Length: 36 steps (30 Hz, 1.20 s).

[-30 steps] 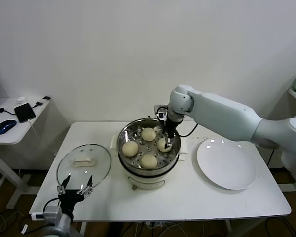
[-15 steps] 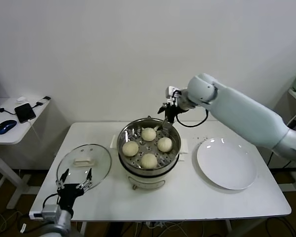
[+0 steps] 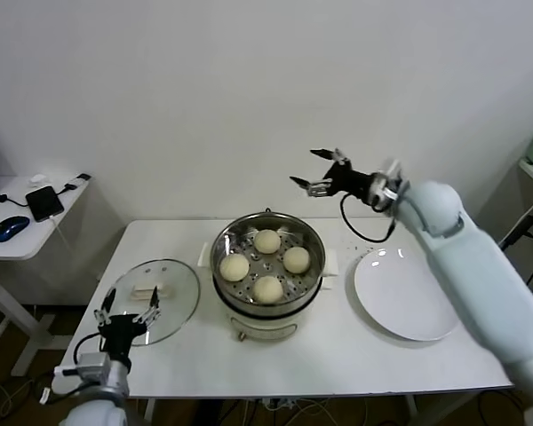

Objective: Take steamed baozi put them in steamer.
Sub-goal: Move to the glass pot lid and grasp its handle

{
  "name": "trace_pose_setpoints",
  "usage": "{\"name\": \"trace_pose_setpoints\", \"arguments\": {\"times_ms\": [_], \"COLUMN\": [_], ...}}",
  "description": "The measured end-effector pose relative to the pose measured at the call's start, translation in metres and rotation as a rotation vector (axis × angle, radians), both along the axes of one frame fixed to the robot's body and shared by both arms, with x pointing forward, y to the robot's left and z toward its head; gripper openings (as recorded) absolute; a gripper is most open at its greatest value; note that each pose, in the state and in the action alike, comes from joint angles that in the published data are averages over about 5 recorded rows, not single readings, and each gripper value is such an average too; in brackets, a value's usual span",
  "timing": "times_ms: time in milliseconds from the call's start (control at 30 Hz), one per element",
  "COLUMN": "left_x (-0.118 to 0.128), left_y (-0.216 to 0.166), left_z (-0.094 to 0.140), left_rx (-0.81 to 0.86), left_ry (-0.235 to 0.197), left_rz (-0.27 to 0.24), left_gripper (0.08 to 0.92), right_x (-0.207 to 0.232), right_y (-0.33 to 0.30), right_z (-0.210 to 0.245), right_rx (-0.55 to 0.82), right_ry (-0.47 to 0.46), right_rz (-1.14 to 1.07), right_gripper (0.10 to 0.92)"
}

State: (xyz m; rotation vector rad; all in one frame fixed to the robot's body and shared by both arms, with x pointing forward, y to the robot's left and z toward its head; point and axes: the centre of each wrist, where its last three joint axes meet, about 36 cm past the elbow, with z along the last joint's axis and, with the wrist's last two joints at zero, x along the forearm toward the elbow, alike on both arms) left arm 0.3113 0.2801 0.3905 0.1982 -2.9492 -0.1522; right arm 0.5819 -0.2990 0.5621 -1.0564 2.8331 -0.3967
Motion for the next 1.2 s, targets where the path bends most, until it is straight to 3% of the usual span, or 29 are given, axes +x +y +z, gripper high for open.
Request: {"name": "trace_pose_setpoints", "arguments": {"times_ms": [200,400,767,1033,1200], "left_x": [0.018,0.034,0.05,0.063,0.07], "left_y": [0.0,0.01,0.033,0.049,0.054], "left_z": [-0.008,-0.026,-0.051,-0.067,-0.076], "left_rx": [0.166,0.524,1.161,1.391,1.466], "left_ry": [0.007,0.04,0.116,0.167,0.176], "left_rz": [0.003,-0.006,-0.105,-0.159,-0.177], "left_gripper": [0.823,0.823,0.823,0.823,0.823], "right_x": [-0.047,-0.099,-0.151,-0.172,-0.178], "right_y": [-0.027,-0.037,-0.045,-0.051,-0.054], "right_z": [-0.073,-0.129,-0.178,-0.194,-0.199], "right_rx": [0.259,0.393,0.478,0.499,0.507], "right_ry": [0.021,0.081,0.153,0.183,0.19], "right_rz": [-0.216,-0.359,-0.502,-0.567,-0.592], "right_gripper": [0.823,0.822,0.823,0.823,0.823]}}
